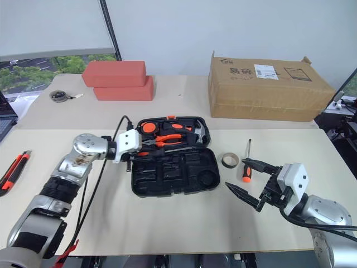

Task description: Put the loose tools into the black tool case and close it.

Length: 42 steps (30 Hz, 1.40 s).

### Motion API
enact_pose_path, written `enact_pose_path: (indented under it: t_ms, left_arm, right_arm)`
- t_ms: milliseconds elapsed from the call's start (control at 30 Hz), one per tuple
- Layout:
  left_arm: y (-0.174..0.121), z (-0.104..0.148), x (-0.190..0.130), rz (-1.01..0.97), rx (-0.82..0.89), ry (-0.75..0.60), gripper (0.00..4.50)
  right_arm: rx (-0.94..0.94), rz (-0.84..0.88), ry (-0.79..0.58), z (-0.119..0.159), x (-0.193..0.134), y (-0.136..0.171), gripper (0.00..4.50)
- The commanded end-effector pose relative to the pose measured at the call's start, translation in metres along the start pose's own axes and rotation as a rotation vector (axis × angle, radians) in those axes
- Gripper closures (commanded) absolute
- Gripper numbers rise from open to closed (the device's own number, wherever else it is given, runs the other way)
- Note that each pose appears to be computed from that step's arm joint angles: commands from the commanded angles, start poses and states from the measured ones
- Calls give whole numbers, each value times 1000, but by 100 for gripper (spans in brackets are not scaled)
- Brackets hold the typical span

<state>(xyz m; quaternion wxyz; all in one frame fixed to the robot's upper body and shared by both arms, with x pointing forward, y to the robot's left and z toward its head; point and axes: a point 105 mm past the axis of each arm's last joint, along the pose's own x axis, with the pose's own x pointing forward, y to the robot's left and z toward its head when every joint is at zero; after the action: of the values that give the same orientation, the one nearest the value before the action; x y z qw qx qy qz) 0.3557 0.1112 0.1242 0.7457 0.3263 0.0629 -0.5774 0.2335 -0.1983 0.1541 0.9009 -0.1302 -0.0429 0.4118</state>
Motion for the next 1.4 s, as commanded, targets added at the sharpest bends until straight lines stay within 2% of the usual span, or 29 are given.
enact_pose_path:
  t_ms: [33,233,600,667,700,833,900,933,1067,1167,1267,1400]
  left_arm:
    - [3,5,2,-3,37,18,353]
    - [7,-4,6,22,20,68,353]
    - [14,2,10,54,-10,68,353]
    - [17,6,9,59,-10,61,253]
    - [18,8,8,60,-11,57,233]
    - [24,26,1,74,-15,-1,100]
    - [40,49,-14,144,36,-49,21]
    - [48,63,-24,179,61,-76,10]
    - [57,89,-42,236,87,-125,10]
    - [61,95,-41,300,59,-150,10]
    - [58,89,-26,360,-42,-177,80]
    - [45,65,2,490,-202,-158,238]
  right_arm:
    - [-56,-4,-34,15,0,0,0]
    - [-63,-9,-17,16,2,-2,0]
    - [-68,-15,-20,18,2,-3,0]
    - [-69,-16,-20,18,2,-3,0]
    - [-69,-16,-20,18,2,-3,0]
    - [-70,-17,-20,18,2,-3,0]
    - [-69,-15,-17,19,1,-2,0]
    - [-69,-13,-15,19,0,-2,0]
    - [-69,-8,-7,19,-1,-4,0]
    - [-68,0,-12,19,3,-5,0]
    - [-66,8,-20,18,7,-4,0]
    - [-65,9,-21,18,7,-4,0]
